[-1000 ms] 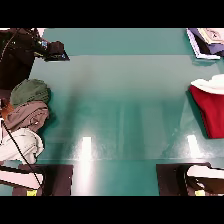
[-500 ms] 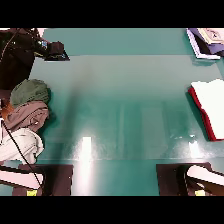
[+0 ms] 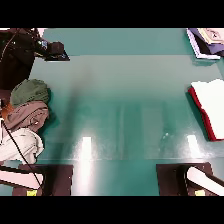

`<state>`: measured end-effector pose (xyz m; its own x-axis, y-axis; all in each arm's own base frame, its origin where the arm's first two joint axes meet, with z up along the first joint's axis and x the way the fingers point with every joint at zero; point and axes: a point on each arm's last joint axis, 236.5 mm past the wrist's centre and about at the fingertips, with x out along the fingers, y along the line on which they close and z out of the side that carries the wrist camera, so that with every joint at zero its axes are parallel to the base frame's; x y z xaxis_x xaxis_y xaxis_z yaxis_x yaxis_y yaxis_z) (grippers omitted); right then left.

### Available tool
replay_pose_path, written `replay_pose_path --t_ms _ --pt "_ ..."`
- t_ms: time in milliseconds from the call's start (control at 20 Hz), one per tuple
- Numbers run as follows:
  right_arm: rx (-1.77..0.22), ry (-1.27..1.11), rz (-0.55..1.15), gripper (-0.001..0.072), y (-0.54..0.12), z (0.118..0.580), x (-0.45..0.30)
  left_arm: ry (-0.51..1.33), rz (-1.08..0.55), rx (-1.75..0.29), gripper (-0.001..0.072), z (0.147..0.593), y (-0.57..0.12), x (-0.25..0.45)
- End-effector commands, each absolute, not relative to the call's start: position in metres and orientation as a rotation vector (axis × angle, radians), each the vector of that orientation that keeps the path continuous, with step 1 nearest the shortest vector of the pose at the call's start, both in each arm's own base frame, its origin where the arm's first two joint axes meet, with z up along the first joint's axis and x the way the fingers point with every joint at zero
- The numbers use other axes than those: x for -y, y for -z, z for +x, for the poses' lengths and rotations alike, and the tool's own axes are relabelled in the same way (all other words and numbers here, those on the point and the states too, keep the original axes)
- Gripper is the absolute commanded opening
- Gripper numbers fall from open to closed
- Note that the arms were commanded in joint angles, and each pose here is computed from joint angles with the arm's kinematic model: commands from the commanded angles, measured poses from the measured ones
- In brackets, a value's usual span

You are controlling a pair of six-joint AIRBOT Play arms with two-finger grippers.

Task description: Fold the shirts.

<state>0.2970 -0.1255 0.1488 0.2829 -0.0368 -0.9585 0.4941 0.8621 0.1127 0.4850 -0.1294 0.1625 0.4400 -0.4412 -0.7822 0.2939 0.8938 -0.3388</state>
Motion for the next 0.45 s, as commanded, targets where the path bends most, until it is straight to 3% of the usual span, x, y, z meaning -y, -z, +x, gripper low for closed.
replay_pose_path --t_ms 0,400 --pt "-1.114 0.173 0.314 0.0015 -0.178 0.327 0.059 0.451 -0.168 -0.979 0.0315 0.493 -0.167 0.129" --pt "-1.132 -0.057 0.167 0.0015 -0.177 0.337 -0.027 0.441 -0.175 -0.935 0.0315 0.502 -0.173 0.129"
